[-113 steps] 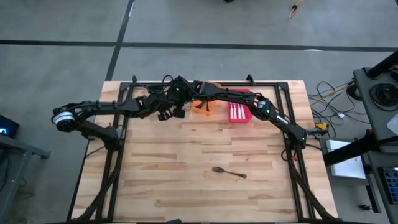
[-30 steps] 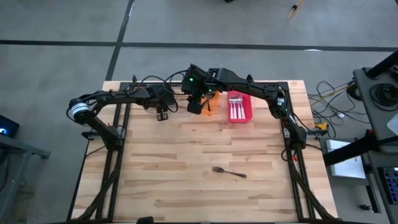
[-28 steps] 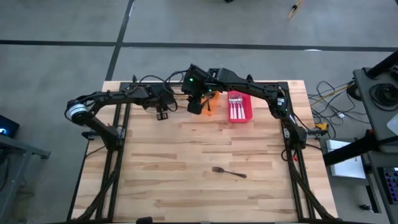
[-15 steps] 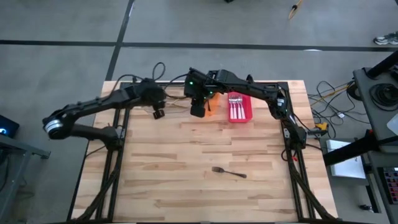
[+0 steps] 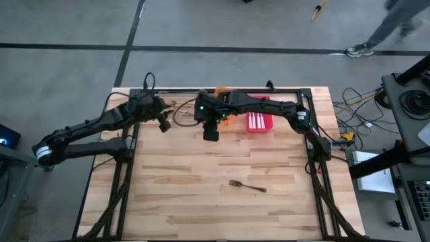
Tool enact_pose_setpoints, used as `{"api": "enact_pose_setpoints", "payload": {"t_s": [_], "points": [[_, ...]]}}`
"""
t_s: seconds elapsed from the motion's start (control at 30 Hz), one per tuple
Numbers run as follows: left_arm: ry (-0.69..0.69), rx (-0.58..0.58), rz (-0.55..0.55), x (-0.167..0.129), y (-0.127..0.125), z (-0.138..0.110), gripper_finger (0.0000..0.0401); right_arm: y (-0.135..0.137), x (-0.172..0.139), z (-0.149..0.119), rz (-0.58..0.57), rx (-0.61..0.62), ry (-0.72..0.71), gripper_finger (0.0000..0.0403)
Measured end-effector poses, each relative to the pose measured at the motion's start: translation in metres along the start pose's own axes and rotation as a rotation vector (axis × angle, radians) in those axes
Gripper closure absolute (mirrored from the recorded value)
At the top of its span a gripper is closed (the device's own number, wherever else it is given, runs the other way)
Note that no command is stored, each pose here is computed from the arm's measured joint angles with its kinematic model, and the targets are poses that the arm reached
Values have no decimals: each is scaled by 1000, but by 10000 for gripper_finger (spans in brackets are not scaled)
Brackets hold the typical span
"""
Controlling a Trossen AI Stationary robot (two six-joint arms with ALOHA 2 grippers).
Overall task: Sort silverware by color (type)
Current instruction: Put the black fork into the orange bin
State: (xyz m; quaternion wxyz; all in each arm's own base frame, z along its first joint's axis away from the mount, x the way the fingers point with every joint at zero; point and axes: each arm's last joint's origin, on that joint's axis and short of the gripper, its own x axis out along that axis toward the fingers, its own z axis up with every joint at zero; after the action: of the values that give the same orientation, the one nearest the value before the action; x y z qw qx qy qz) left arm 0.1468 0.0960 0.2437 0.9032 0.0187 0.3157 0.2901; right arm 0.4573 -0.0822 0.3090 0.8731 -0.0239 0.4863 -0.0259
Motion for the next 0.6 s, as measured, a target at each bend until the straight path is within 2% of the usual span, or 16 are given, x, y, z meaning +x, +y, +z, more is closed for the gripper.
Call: {"api": "enact_pose_setpoints", "payload": {"t_s": [0.4, 0.6], "points": [[-112, -47, 20, 1, -1, -3, 319, 25, 41, -21, 28, -14, 23, 286], [-151, -52, 27, 1, 0, 0, 319, 30, 54, -49, 25, -2, -9, 296]]}}
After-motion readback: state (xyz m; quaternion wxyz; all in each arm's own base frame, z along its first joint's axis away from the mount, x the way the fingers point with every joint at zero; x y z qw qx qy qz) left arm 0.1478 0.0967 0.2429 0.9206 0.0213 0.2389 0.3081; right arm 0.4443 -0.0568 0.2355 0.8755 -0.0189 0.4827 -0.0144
